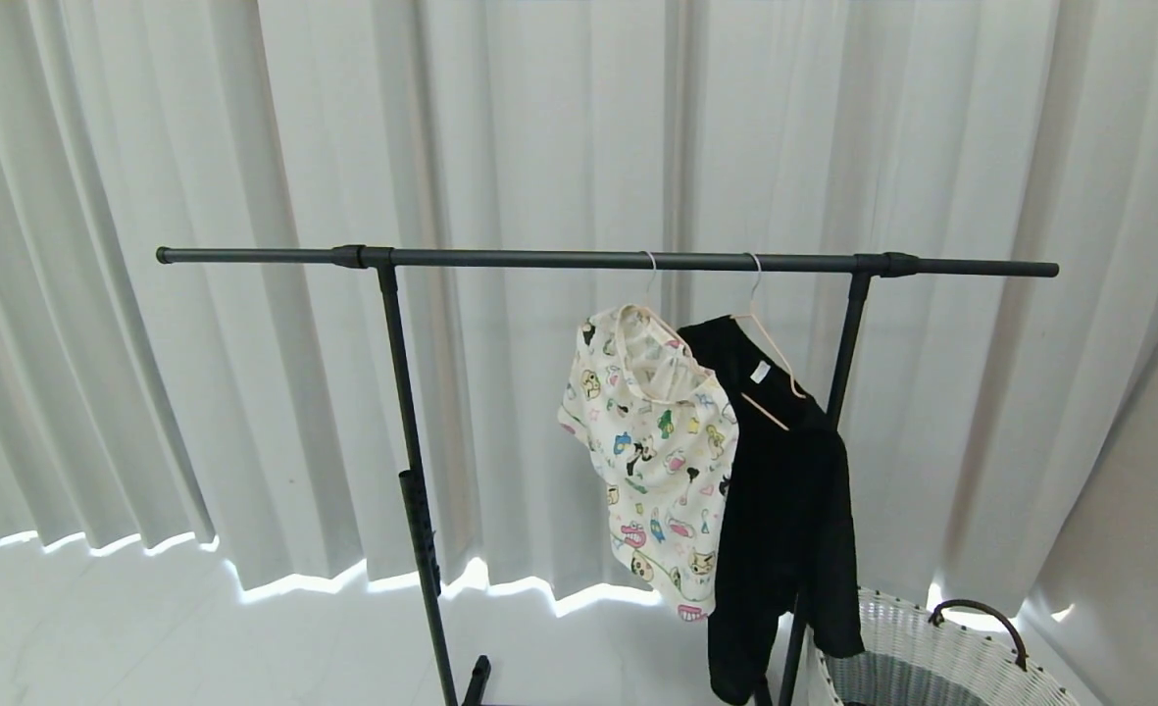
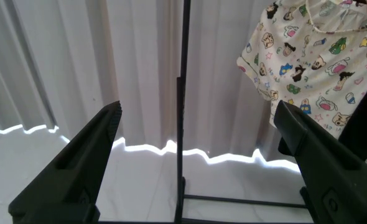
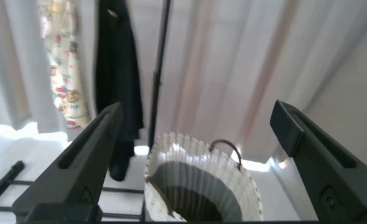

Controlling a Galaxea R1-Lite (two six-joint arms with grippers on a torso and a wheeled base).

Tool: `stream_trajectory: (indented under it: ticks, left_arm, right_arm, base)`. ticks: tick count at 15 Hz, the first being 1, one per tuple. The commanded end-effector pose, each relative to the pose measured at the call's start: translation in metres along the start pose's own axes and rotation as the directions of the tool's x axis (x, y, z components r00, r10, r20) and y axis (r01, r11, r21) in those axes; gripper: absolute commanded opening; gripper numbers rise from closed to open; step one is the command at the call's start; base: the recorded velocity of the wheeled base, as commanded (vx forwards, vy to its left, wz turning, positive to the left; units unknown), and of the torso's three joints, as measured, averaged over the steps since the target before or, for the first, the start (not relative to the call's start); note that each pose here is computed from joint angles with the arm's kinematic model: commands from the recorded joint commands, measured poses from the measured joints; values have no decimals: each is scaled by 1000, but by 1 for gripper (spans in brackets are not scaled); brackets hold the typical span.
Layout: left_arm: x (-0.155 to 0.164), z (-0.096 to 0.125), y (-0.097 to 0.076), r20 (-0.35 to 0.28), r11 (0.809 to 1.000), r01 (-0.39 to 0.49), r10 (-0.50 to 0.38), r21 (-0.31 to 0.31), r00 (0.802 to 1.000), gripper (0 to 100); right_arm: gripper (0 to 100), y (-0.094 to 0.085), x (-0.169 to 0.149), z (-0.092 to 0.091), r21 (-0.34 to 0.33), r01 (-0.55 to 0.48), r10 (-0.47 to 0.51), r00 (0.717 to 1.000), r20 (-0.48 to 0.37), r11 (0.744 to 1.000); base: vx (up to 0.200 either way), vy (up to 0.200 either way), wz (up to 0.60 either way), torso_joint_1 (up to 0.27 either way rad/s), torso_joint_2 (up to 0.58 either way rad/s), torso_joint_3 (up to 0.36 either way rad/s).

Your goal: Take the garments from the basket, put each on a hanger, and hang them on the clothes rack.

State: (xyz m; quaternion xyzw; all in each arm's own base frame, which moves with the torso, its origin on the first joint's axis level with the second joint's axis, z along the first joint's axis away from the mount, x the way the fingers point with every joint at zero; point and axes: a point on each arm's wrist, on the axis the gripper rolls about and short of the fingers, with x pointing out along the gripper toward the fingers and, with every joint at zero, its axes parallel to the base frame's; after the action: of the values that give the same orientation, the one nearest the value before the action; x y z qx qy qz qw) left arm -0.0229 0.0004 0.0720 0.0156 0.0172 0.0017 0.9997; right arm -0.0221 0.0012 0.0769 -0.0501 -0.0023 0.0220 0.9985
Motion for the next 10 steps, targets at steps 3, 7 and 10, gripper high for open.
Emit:
stream_trajectory:
  ticks: [3,7,10]
  left_arm:
    - [0,0,0,-3,1000,-1,1,0,1000,100]
    - [0,0,0,-3,1000,-1,1,0,1000,100]
    - [0,0,0,-3,1000,-1,1,0,1000,100]
  right_arm:
    - [100,0,-1,-1,95,4,-5,1000,3,995]
    - [100,0,-1,-1,88,11,-11,1000,1,996]
    - [100,0,-1,-1,77,18,-18,1000,-1,997]
  base:
    - [0,0,0,0,0,0]
    - [0,0,0,0,0,0]
    - [0,0,0,0,0,0]
